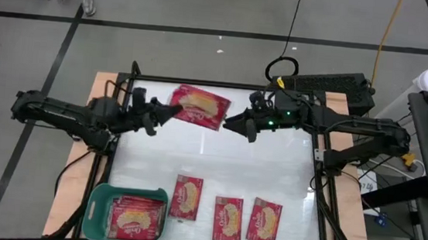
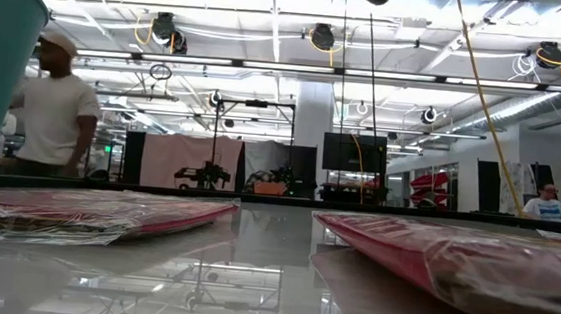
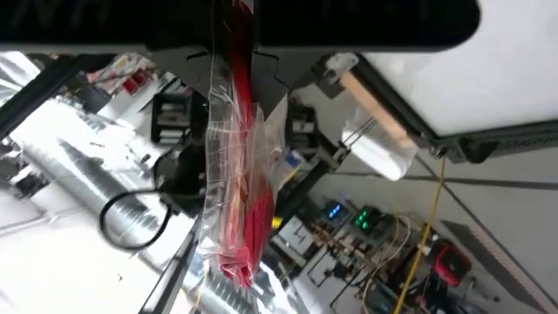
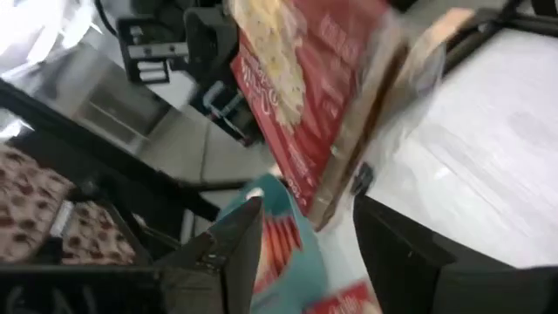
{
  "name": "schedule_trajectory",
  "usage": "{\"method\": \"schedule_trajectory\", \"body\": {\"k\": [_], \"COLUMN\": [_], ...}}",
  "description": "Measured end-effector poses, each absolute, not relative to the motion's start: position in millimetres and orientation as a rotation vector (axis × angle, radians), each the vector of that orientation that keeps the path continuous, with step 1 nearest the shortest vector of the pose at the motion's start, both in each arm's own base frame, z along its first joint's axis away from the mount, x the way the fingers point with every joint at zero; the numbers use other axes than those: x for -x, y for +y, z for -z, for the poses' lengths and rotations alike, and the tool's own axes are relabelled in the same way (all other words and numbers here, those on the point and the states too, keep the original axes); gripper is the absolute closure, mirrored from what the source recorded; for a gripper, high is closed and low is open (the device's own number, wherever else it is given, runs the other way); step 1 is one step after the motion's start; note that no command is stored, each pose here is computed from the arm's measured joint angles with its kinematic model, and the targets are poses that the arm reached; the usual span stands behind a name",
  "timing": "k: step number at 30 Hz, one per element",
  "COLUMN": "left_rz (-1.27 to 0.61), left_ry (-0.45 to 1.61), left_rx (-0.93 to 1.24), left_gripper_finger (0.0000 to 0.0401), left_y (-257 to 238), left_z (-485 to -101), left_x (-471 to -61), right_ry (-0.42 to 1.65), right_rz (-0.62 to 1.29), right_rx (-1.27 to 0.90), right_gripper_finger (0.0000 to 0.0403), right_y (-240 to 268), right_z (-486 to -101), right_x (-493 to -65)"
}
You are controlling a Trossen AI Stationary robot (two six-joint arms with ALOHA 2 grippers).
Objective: Sort popcorn bags into baskets
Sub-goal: Put the red popcorn bag into the green bin
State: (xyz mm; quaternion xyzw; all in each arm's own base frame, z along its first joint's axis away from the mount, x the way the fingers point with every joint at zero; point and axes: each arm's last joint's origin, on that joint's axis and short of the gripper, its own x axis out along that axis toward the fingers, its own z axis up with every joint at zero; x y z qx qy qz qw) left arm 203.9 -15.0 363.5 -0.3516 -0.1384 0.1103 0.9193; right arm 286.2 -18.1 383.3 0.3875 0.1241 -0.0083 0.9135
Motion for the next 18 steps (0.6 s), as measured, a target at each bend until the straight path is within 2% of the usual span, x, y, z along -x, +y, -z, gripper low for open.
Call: {"method": "schedule_trajectory", "body": {"k": [10,18], "left_rz": [-0.184,-0.204], "left_ry": [-0.410,-0.413], "left_rx": [0.751,0.722], "left_gripper_finger": [0.0393,0.0394], "left_y": [-12,-12], "left_z": [-377,-377], "left_x": [-199,-198], "right_ry": [0.052,-0.094], "right_rz": [-0.036,-0.095], "right_rx": [-0.862,-0.839], "right_gripper_finger": [0.0222,0.0229], "right_y": [-21,-23], "right_z": [-380,-383], "right_x": [-324,-338]}}
